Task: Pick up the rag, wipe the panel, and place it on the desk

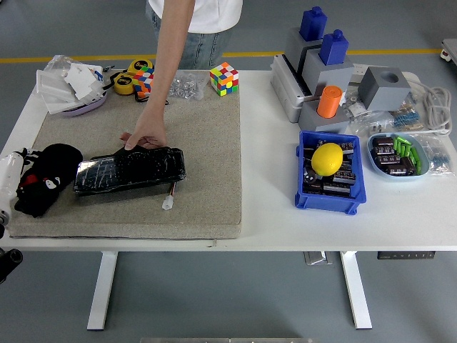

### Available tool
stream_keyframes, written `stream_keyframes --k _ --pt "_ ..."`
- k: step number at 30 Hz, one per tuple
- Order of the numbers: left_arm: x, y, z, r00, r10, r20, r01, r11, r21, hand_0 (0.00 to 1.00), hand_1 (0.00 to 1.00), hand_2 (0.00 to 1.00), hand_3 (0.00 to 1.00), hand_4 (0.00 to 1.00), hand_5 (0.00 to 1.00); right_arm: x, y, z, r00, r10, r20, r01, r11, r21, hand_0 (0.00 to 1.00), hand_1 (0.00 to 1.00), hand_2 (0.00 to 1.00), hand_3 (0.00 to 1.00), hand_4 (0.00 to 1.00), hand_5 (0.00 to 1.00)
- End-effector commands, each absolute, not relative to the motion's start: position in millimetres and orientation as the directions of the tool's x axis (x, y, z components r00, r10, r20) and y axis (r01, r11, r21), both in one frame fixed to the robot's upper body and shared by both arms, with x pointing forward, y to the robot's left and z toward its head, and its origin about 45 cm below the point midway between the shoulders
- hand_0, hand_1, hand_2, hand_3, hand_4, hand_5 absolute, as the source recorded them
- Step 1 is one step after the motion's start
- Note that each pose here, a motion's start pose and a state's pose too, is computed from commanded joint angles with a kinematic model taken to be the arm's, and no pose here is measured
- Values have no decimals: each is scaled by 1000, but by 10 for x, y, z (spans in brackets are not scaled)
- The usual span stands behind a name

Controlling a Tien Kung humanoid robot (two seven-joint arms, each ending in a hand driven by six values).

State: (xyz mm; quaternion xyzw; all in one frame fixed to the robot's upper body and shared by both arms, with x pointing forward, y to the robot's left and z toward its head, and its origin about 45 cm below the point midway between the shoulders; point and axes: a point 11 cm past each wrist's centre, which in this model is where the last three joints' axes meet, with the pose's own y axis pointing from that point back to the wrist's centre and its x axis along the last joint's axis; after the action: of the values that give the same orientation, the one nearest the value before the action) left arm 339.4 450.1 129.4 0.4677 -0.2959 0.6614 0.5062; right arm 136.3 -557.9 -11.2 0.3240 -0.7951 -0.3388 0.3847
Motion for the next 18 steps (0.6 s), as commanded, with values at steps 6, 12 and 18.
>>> stream_keyframes --k 6,12,18 --pt "3392 4478 1288 -69 404 912 -945 -320 70 456 591 590 676 861 414 1345 -5585 -114 -490 -777 396 -250 561 789 744 638 693 604 974 586" --pt "3399 4455 1265 -67 415 907 -944 -322 77 393 519 540 655 824 411 1338 -5582 -120 -489 -777 396 -249 559 791 743 638 693 604 974 586" --pt "3385 4441 1234 -72 422 904 -942 -327 78 362 460 514 642 807 406 1330 -5580 -125 -487 -779 396 -248 558 792 743 638 693 604 974 586"
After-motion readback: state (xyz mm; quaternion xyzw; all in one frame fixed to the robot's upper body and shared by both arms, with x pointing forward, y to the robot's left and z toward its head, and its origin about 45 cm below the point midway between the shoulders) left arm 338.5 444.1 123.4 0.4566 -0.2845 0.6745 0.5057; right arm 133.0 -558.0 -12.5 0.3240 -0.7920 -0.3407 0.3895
